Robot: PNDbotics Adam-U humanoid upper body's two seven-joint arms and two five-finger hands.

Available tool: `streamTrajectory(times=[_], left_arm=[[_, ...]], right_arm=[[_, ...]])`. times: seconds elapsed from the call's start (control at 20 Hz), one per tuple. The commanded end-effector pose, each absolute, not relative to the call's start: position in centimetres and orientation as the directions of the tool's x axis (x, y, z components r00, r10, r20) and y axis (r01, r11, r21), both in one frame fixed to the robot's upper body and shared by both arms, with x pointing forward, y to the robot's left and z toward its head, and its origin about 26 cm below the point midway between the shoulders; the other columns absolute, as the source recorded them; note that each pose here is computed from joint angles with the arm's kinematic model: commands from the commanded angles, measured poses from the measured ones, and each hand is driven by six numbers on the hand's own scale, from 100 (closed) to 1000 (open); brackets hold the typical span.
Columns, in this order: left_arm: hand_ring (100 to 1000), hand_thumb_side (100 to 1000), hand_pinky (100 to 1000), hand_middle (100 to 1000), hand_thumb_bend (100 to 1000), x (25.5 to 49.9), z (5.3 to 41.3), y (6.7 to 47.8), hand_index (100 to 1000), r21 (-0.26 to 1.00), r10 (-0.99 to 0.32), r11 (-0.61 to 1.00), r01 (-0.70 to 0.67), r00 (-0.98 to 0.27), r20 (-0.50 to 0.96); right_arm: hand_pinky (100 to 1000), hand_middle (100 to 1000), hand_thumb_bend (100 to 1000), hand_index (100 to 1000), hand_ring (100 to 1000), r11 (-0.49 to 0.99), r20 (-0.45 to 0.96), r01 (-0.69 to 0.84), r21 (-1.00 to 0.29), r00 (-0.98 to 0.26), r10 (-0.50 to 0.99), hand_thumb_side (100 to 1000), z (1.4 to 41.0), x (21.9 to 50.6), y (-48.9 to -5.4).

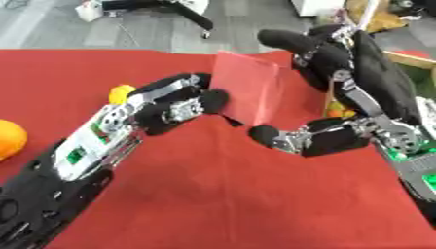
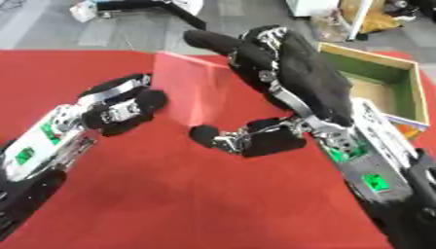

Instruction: Pick up the objects with one hand, pass them to the other hand, and then place them into the box on the other side of the table.

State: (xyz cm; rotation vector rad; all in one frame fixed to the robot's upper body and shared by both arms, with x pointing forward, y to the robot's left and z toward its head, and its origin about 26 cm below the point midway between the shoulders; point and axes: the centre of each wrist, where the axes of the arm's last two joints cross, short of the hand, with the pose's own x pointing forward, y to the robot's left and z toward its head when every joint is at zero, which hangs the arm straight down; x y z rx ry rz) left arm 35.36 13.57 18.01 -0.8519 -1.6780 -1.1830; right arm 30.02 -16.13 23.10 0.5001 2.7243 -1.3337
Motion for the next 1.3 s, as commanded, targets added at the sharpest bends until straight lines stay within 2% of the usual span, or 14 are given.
streamTrajectory(times=[0.05,0.4,0.8,1.05,1.3], left_arm=[[624,616,704,568,100,35.41,18.56,13.84,601,0.358,0.04,0.311,0.88,-0.388,0.921],[626,614,707,571,100,35.2,18.87,13.86,603,0.367,0.048,0.301,0.88,-0.398,0.916],[636,613,712,577,100,34.87,19.27,13.74,610,0.385,0.057,0.273,0.882,-0.414,0.908],[647,616,718,587,100,34.75,19.41,13.75,620,0.401,0.059,0.251,0.881,-0.427,0.902],[654,618,722,593,100,34.73,19.43,13.84,626,0.417,0.058,0.231,0.879,-0.44,0.896]], right_arm=[[367,108,465,917,130,0.578,-0.237,0.351,-0.736,-0.935,0.265,355,24.12,29.74,-16.25],[362,111,450,879,134,0.564,-0.241,0.36,-0.743,-0.93,0.276,340,23.96,29.73,-16.29],[324,100,406,721,132,0.567,-0.244,0.36,-0.741,-0.931,0.272,287,23.98,29.73,-16.29],[272,100,344,610,121,0.571,-0.23,0.343,-0.745,-0.937,0.263,230,23.9,29.71,-16.25],[269,100,331,596,117,0.579,-0.218,0.331,-0.745,-0.941,0.258,210,23.93,29.72,-16.3]])
